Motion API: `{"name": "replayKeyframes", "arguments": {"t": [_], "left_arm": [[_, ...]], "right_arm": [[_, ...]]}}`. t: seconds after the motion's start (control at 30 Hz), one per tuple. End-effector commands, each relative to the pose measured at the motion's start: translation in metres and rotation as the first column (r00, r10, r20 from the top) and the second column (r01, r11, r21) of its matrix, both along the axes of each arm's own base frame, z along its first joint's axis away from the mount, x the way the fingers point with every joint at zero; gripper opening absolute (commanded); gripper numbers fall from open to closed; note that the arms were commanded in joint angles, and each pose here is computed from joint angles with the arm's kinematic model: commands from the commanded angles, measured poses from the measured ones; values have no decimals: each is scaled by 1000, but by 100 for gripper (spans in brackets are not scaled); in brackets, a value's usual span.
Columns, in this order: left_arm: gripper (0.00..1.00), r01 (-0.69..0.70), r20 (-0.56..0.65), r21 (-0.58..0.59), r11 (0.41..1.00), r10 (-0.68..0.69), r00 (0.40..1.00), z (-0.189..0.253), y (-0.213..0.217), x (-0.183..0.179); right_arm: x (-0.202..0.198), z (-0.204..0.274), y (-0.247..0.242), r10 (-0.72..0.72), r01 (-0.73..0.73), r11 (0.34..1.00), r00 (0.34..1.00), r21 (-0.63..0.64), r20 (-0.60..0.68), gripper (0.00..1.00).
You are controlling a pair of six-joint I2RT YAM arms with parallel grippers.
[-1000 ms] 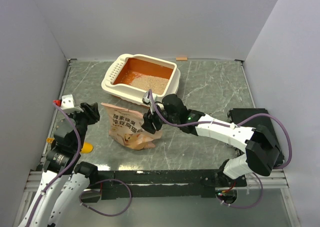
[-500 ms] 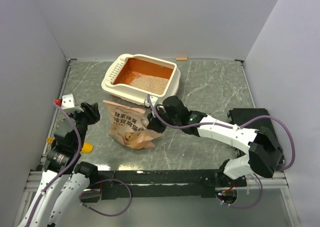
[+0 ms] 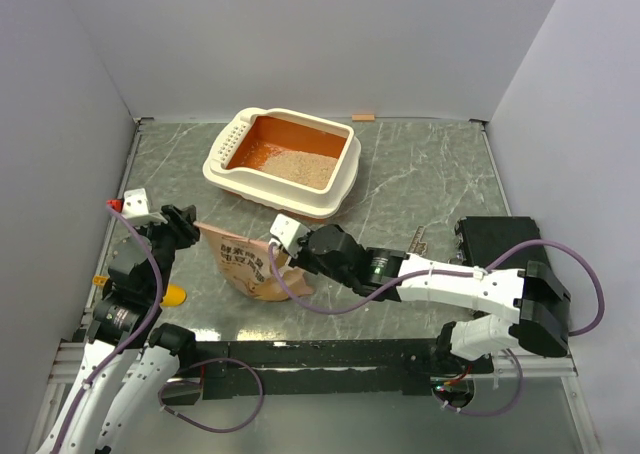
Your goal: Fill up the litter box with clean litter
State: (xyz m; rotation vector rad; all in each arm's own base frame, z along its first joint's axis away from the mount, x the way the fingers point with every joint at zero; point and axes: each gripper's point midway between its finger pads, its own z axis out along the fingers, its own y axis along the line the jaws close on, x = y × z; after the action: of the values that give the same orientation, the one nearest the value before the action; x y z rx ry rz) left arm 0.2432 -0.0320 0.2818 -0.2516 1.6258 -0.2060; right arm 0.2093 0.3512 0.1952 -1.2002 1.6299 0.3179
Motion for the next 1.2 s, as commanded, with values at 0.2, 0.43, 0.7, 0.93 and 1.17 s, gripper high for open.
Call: {"name": "replayKeyframes", "arguments": {"t": [0.2,0.43,0.7,0.93,1.17], "left_arm": [[53,15,58,-21,1000,-14,998,22,-1,-3],[53,2,56,-13,1000,-1,998,22,1,-3],[50,-208,-58,-21,978,206,977,17,32,4],[51,-267,-475,100,959,282,834,-60,26,31],[52,-367,-617,56,929,321,719,-126,62,47]], "right_arm": [[50,59,-24,-303,268,950,918,164,256,0],[44,55,-24,-291,268,953,938,139,187,30],[28,106,-76,-372,328,910,916,253,151,71],[3,127,-121,-386,337,871,919,357,75,72],[-18,108,-124,-300,279,883,954,378,-5,72]]}}
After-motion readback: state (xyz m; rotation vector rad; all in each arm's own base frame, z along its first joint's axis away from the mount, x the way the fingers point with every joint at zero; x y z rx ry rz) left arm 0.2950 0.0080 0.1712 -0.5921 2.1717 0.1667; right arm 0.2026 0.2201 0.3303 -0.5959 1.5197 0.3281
